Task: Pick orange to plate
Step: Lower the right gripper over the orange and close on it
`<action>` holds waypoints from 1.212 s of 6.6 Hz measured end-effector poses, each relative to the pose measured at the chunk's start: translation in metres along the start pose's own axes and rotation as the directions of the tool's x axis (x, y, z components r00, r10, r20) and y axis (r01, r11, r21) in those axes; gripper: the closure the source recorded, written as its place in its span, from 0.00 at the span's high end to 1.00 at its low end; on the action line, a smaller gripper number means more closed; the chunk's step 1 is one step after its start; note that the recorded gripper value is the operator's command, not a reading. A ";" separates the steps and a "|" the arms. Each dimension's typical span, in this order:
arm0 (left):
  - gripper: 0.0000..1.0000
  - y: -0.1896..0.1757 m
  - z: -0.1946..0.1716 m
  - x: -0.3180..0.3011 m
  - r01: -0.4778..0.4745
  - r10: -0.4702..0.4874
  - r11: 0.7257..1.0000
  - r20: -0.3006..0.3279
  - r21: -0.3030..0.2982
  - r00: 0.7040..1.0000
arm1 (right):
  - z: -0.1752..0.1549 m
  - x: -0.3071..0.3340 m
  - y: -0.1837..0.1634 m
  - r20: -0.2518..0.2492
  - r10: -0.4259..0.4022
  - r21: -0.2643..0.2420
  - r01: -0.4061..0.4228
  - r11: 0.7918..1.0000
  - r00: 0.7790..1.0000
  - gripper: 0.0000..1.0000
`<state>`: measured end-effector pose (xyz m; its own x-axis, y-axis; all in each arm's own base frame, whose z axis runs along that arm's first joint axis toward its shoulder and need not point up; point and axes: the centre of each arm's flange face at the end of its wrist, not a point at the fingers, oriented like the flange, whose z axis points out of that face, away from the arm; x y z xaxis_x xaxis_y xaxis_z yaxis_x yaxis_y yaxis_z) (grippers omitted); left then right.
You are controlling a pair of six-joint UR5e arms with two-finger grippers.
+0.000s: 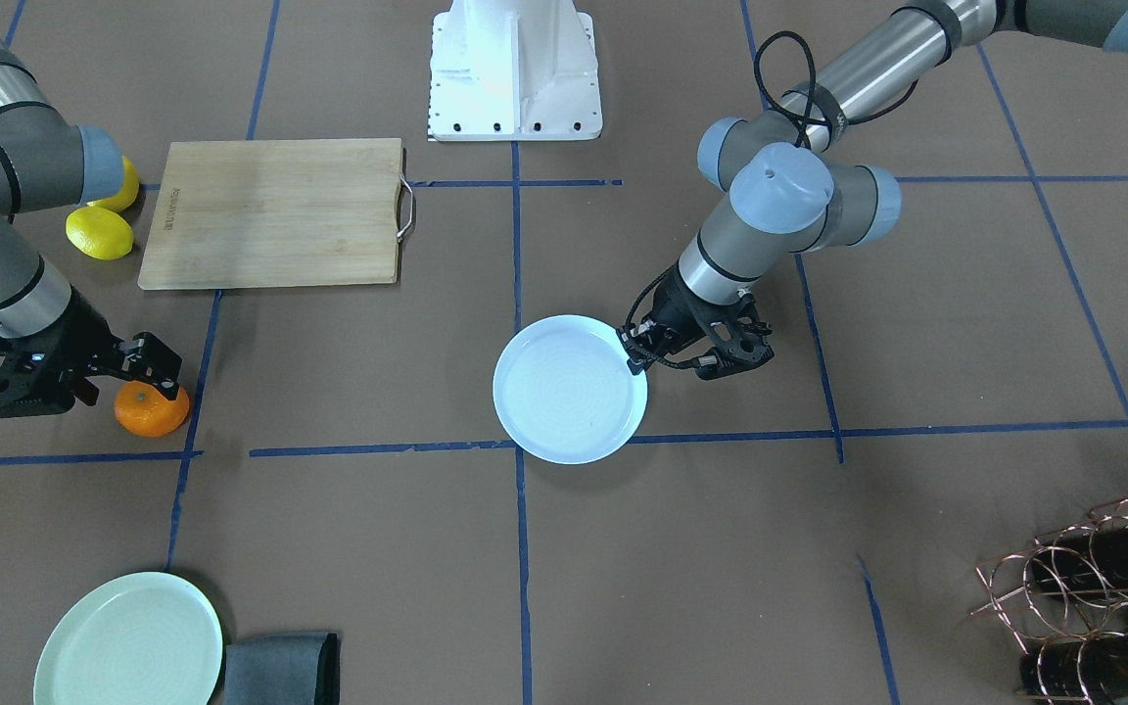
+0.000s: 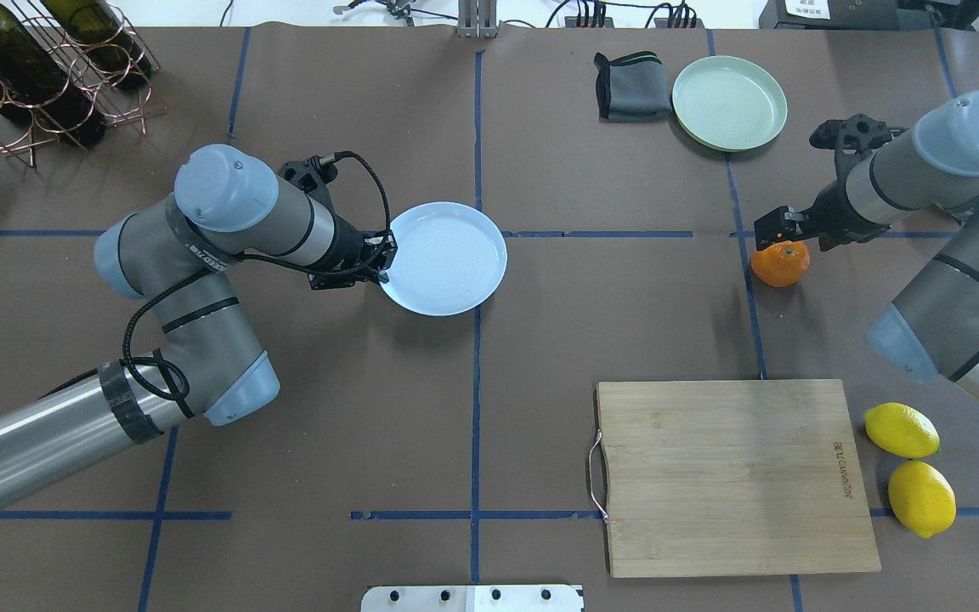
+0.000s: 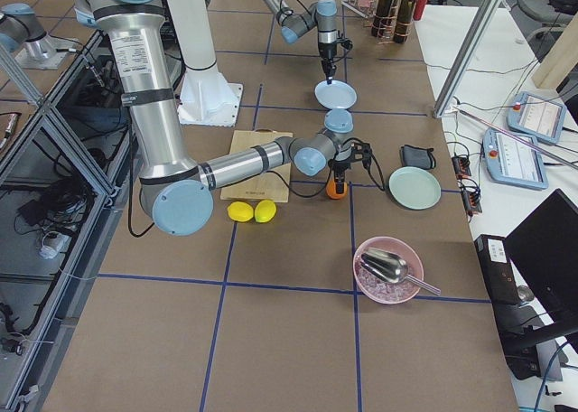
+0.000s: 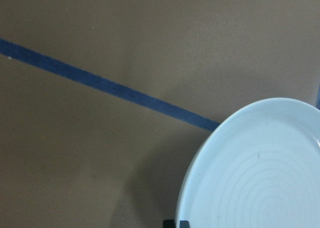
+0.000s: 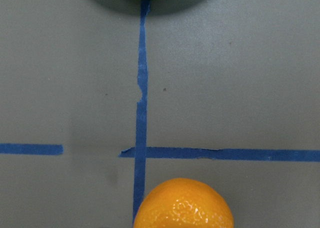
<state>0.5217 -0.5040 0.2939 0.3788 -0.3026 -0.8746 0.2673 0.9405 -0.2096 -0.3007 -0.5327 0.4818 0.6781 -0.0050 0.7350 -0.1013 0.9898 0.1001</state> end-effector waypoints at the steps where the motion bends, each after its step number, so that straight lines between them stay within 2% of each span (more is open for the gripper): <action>1: 0.00 0.005 -0.001 0.012 -0.006 0.006 1.000 -0.015 0.001 1.000 | 0.000 -0.001 -0.001 0.000 0.000 0.000 0.000 1.000 1.000 1.00; 2: 0.62 0.011 0.001 0.021 -0.014 0.014 1.000 -0.023 -0.004 1.000 | 0.001 -0.001 -0.001 0.000 0.001 0.000 -0.001 1.000 1.000 1.00; 3: 1.00 0.017 0.006 0.024 -0.022 0.021 1.000 -0.023 -0.012 1.000 | 0.002 0.000 -0.001 -0.002 0.003 -0.001 -0.003 1.000 1.000 1.00; 5: 1.00 0.032 0.014 0.026 -0.048 0.047 0.998 -0.039 -0.031 0.998 | 0.014 0.004 -0.006 -0.019 0.014 -0.015 -0.014 1.000 1.000 1.00; 8: 1.00 0.034 0.011 0.027 -0.059 0.058 0.998 -0.053 -0.031 0.997 | 0.028 -0.002 -0.019 -0.030 0.023 -0.026 -0.024 0.999 0.999 1.00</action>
<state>0.5507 -0.4821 0.2675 0.3464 -0.2392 -0.9071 0.2165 0.9612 -0.1708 -0.3203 -0.5556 0.4976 0.6968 0.0220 0.7169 -0.0981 0.9931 0.0649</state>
